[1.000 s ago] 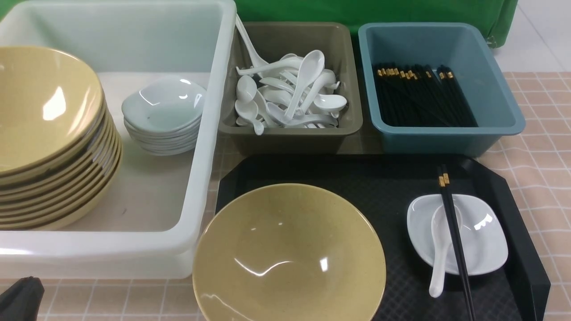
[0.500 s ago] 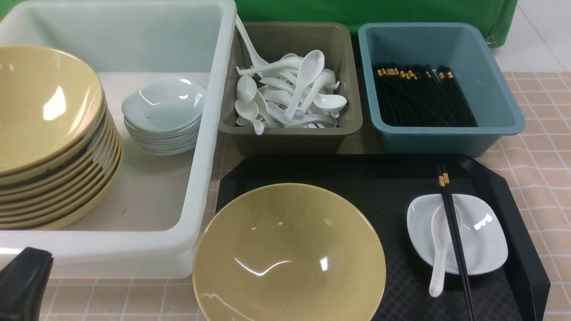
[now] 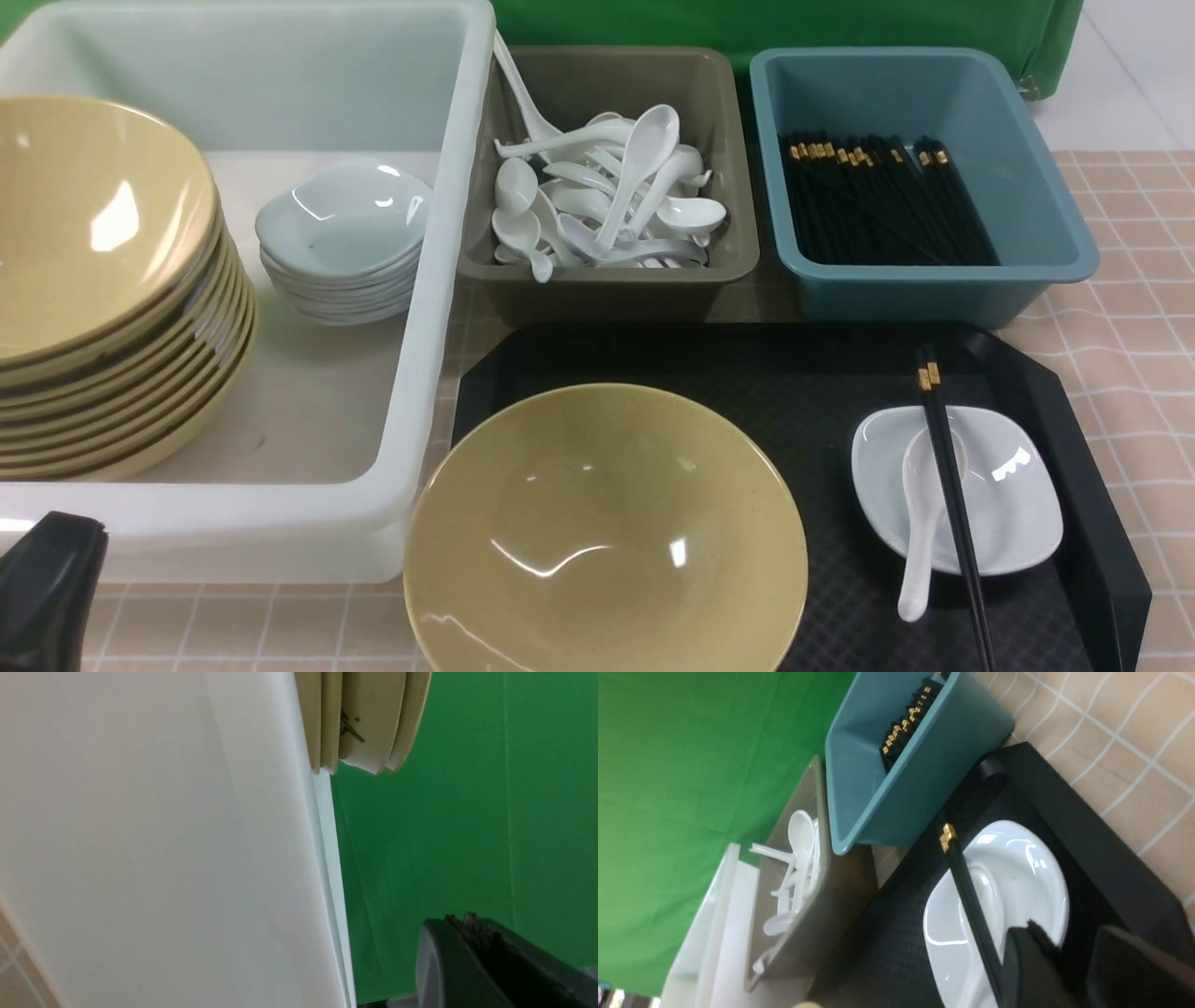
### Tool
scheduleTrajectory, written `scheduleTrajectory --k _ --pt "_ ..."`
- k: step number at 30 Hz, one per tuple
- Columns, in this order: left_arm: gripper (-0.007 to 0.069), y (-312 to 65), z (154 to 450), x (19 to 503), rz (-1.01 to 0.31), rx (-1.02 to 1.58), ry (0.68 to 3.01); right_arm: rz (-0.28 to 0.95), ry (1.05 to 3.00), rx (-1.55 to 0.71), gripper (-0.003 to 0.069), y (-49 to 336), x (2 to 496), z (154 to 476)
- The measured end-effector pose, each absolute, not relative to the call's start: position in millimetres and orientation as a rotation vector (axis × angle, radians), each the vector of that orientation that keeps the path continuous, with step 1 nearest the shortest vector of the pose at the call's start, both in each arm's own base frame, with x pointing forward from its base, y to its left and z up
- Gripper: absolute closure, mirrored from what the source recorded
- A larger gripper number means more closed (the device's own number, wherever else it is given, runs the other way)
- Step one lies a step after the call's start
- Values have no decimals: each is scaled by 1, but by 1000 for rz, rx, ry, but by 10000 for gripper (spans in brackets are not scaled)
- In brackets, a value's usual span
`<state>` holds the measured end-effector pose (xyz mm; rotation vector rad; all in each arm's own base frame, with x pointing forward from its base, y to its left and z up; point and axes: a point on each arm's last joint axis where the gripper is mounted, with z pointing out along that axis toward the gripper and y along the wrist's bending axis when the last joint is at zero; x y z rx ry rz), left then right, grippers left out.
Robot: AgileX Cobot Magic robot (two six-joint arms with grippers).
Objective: On brown table put chopsticks spoon bowls plates into blue grey white boxes.
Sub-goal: 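Move the grippers toward the tableware on the black tray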
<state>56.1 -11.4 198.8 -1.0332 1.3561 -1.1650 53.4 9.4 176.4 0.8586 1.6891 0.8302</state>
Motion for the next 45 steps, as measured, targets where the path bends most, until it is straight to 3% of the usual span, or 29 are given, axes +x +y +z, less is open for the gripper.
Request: scheduleTrajectory --k 4,5,8,13,16,19,23,28,33,39,40,45 --pt "624 -21 232 48 -1126 -798 1424 811 1715 755 423 13 51 188" --pt "624 -24 265 37 -958 -529 1441 762 1699 628 429 14 49 207" --pt "624 -28 307 25 -695 -221 1471 626 1675 402 480 15 45 248" --pt "624 -27 350 57 -401 28 1820 360 1863 39 614 20 67 302" --pt "624 -23 361 90 -292 125 2113 274 2074 -208 622 26 96 327" --pt "624 -20 366 119 -251 198 2306 259 2217 -384 622 32 118 339" --pt "624 -32 370 144 -274 345 2389 272 2341 -560 622 42 145 344" --pt "624 -88 370 180 -278 847 2370 144 2514 -803 621 69 182 339" --pt "624 -133 372 204 -248 1062 2281 27 2608 -816 613 87 209 321" --pt "624 -172 353 227 -252 1174 2282 9 2736 -645 508 99 247 282" --pt "624 -176 345 232 -245 1191 2306 3 2772 -586 433 97 259 269" --pt "624 -179 333 241 -197 1220 2335 -20 2847 -460 239 86 283 240"
